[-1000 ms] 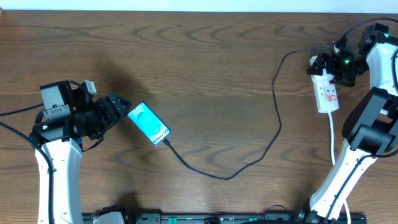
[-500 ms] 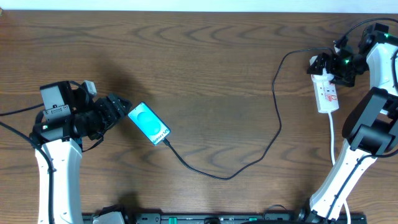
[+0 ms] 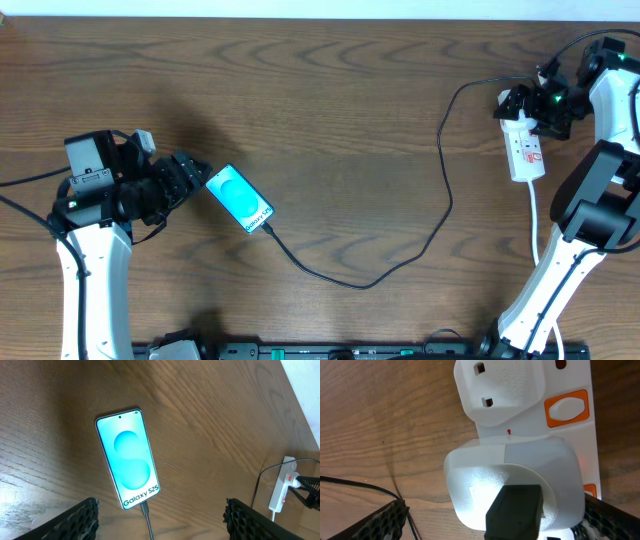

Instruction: Plug charger to phone and switch on socket

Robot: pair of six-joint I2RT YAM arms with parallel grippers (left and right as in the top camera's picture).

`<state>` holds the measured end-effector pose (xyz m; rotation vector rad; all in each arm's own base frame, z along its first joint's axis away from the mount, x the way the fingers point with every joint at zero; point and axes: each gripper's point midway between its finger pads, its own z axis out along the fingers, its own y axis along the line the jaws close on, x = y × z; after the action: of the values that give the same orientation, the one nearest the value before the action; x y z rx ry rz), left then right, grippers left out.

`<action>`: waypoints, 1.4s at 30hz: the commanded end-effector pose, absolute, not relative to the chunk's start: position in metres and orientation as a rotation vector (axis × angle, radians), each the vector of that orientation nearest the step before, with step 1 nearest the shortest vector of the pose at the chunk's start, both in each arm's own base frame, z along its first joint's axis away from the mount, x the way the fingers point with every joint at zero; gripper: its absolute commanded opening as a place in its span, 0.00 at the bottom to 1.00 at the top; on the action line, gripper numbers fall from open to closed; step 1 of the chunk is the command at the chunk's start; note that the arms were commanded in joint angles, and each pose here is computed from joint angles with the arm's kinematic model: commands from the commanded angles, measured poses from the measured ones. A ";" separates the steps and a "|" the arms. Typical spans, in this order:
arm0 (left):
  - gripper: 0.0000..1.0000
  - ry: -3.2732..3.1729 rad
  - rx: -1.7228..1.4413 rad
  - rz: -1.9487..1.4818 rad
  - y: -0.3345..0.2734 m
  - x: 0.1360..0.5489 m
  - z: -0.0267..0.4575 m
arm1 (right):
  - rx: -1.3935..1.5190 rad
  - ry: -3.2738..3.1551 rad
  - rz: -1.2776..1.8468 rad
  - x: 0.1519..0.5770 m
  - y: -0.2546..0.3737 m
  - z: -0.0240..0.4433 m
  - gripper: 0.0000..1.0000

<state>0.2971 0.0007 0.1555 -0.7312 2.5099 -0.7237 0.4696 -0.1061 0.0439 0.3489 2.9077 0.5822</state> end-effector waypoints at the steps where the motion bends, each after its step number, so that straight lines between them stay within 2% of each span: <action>1: 0.81 2.522 -0.715 -0.704 0.003 0.296 0.153 | 0.387 2.937 0.899 0.458 -0.053 0.028 0.99; 28: 0.81 2.522 -0.715 -0.704 0.003 0.296 0.153 | 0.466 2.903 0.802 0.456 -0.093 0.061 0.99; 42: 0.81 2.528 -0.720 -0.705 0.003 0.294 0.152 | 0.442 2.812 0.660 0.448 -0.111 0.129 0.99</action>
<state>0.2951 0.0001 0.1542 -0.7378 2.5192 -0.7257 0.4461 -0.1041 0.0831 0.4725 2.8974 0.7250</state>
